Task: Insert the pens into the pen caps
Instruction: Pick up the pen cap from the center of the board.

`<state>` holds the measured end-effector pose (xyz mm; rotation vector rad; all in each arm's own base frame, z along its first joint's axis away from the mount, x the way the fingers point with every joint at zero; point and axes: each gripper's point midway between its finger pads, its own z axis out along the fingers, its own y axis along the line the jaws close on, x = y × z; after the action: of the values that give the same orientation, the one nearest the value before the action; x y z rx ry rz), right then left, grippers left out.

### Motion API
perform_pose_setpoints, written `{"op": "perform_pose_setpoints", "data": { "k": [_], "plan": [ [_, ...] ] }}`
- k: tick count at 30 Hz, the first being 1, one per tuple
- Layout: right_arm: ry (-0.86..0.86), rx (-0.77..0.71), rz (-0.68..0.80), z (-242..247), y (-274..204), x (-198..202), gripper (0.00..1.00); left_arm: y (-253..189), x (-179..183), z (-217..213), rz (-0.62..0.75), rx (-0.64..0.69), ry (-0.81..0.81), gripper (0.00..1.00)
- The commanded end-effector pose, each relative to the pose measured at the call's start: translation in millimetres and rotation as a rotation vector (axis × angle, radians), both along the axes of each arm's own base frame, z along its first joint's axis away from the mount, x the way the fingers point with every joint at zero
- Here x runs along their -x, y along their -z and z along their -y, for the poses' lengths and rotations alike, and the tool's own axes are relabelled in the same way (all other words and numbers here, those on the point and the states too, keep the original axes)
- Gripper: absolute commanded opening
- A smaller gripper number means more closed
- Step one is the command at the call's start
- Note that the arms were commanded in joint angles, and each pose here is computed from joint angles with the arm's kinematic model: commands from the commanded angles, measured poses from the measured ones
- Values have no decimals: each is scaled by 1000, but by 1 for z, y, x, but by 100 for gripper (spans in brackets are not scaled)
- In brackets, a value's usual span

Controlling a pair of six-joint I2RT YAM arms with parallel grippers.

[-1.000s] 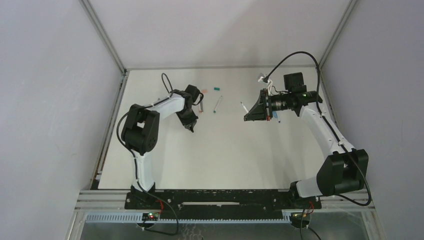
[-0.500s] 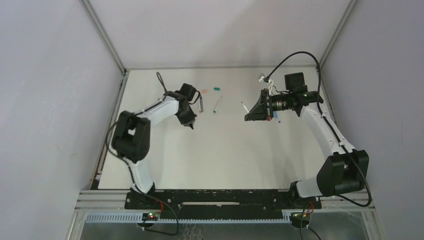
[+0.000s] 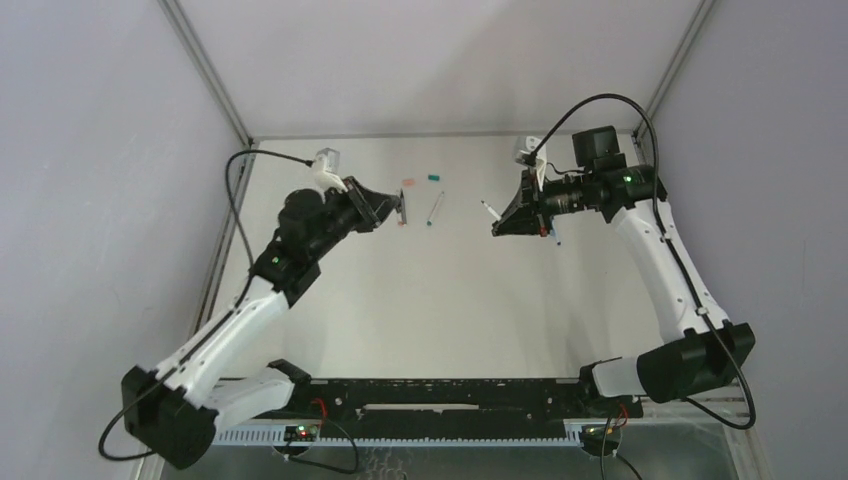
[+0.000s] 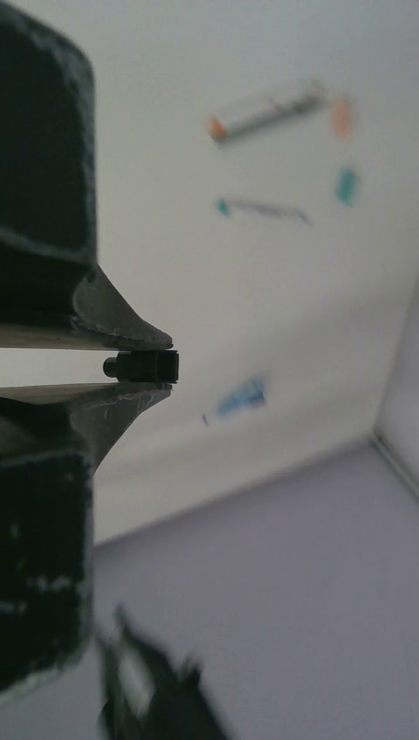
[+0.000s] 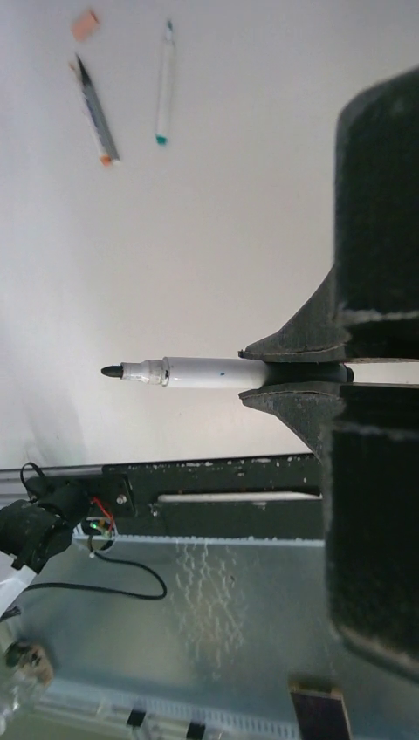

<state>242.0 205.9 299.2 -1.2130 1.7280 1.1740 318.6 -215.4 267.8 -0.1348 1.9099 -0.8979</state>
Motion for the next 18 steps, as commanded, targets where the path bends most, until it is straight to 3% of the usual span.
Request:
{"op": "perform_pose_setpoints", "data": {
  "k": [1, 8, 14, 18],
  "plan": [
    [-19, 13, 213, -2, -38, 12, 0, -112, 37, 13, 467, 172, 157, 0],
    [-18, -66, 406, -27, -84, 30, 0, -177, 90, 20, 713, 379, 304, 0],
    [-52, -152, 435, -50, -100, 59, 0, -209, 127, 30, 834, 522, 453, 0],
    [-54, -211, 367, -55, -104, 71, 0, -225, 143, 32, 884, 619, 505, 0]
  ]
}}
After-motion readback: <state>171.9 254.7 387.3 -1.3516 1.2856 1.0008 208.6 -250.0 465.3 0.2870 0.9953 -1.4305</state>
